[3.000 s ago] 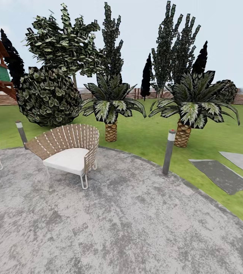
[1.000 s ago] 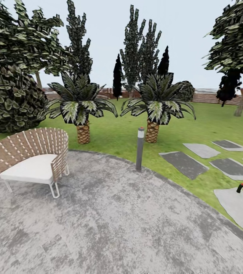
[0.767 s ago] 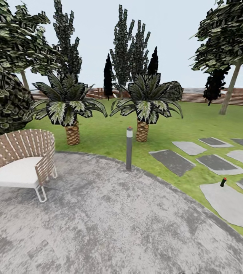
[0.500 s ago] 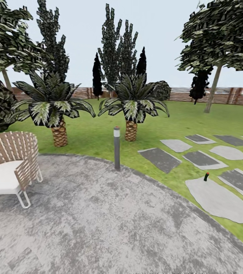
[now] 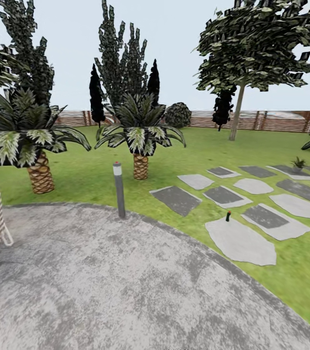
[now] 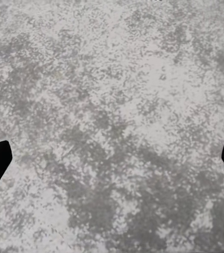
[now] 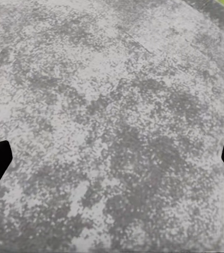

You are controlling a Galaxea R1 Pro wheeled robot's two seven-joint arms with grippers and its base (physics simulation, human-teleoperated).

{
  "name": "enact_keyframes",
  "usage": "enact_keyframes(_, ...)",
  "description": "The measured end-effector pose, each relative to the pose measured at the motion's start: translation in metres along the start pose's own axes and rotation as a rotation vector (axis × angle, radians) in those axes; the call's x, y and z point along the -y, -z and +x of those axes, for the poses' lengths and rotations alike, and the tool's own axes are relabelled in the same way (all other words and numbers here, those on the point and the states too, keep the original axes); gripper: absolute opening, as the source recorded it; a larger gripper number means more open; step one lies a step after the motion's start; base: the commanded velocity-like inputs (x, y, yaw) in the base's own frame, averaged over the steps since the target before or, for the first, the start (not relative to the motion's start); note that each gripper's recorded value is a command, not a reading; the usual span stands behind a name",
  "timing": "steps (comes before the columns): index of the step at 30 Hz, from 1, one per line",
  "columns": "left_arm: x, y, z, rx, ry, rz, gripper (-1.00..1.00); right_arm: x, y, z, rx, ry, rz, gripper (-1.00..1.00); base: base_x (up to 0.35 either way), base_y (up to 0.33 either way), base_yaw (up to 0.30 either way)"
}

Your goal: Pick up the pesticide atomizer in the garden and spray insectifuge to fully cover both potted plants in the garden.

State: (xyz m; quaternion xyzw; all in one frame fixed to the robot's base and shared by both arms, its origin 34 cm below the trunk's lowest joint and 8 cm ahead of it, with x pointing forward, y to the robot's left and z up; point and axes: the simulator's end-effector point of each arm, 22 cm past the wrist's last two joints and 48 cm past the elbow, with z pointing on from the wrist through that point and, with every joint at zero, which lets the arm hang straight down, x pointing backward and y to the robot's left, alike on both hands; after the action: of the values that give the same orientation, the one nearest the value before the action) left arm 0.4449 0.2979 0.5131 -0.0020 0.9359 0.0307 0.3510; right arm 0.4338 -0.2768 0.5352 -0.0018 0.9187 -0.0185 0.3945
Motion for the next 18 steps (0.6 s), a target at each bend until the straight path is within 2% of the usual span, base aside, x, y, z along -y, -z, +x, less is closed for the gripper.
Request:
enact_keyframes(4,-0.0005,0.0000,0.0007,-0.001,0.000,-0.001,1.00,0.0000,0.0000,0.0006,-0.001,0.000,0.000,1.00,0.021,-0.279,-0.296)
enact_keyframes(18,-0.0009,0.0000,0.0029,-0.007,-0.001,-0.001,1.00,-0.0001,0.0002,0.0028,-0.007,0.000,0.000,1.00,0.130,-0.272,-0.296)
